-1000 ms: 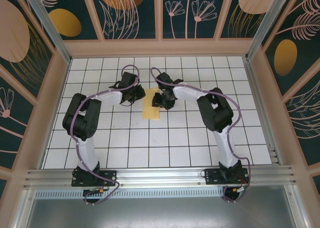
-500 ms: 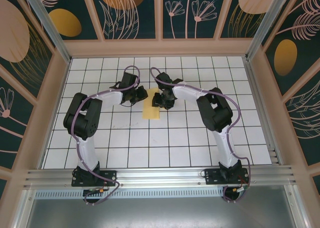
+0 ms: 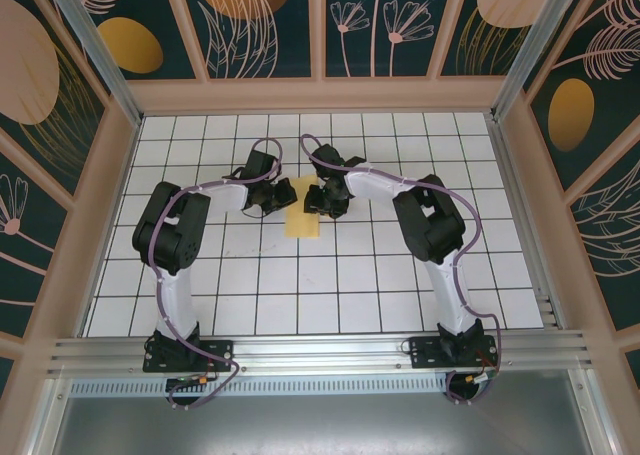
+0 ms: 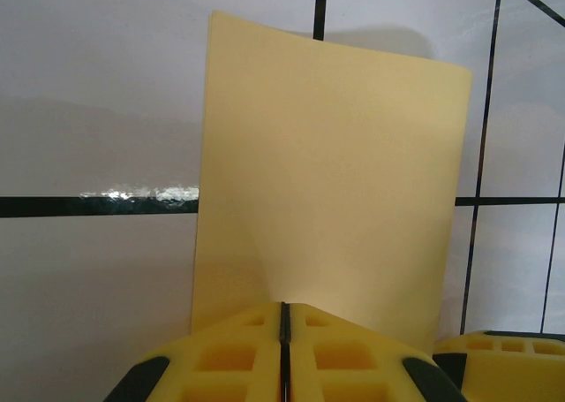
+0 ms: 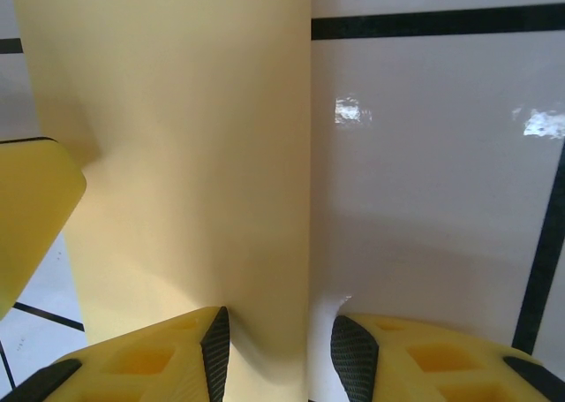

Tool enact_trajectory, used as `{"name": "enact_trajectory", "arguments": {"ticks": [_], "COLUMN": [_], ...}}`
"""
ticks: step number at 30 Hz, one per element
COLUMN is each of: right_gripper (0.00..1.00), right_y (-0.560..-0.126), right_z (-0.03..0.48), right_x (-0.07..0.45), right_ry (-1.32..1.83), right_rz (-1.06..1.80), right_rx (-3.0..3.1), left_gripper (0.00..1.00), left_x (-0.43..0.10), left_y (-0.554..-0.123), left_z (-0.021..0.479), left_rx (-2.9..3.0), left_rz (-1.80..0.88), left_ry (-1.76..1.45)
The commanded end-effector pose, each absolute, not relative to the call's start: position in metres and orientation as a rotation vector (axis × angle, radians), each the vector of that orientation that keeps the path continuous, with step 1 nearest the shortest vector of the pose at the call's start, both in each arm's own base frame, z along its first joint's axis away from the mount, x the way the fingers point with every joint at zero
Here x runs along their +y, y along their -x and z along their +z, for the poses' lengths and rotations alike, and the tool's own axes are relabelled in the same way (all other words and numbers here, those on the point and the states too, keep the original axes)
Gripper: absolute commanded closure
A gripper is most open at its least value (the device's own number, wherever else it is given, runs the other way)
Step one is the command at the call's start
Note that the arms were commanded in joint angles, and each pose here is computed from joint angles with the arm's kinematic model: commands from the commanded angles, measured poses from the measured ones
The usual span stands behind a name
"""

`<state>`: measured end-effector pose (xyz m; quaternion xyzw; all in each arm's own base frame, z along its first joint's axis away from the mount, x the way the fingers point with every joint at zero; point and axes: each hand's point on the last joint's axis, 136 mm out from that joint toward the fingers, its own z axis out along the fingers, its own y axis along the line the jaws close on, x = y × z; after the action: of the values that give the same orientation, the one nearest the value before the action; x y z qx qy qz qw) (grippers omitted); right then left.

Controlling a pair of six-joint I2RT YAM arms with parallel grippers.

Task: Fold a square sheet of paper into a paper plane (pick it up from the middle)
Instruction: Hold the square sheet of paper at the center of the table.

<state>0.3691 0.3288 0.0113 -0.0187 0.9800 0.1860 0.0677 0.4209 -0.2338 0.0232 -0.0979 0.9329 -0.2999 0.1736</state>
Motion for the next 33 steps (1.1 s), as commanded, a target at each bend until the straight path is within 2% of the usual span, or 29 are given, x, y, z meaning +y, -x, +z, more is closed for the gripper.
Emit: {"name": "enact_trajectory", "arguments": {"ticks": [1, 33], "right_gripper": [0.56, 0.58], "right_y": [-0.349, -0.347], "right_z": [-0.084, -0.087], "right_x": [0.281, 0.28], "right_ry": [0.004, 0.027], "right_rz": [0.208, 0.212], "right_rx": [3.101, 3.109], "left_gripper": [0.89, 0.88], "left_x": [-0.234, -0.233], "left_y": [-0.419, -0.421], "left_z": [0.02, 0.034], "left_rx": [2.649, 2.61], "left_rz": [-0.865, -0.863], "left_ry": [0.252, 0.237]}}
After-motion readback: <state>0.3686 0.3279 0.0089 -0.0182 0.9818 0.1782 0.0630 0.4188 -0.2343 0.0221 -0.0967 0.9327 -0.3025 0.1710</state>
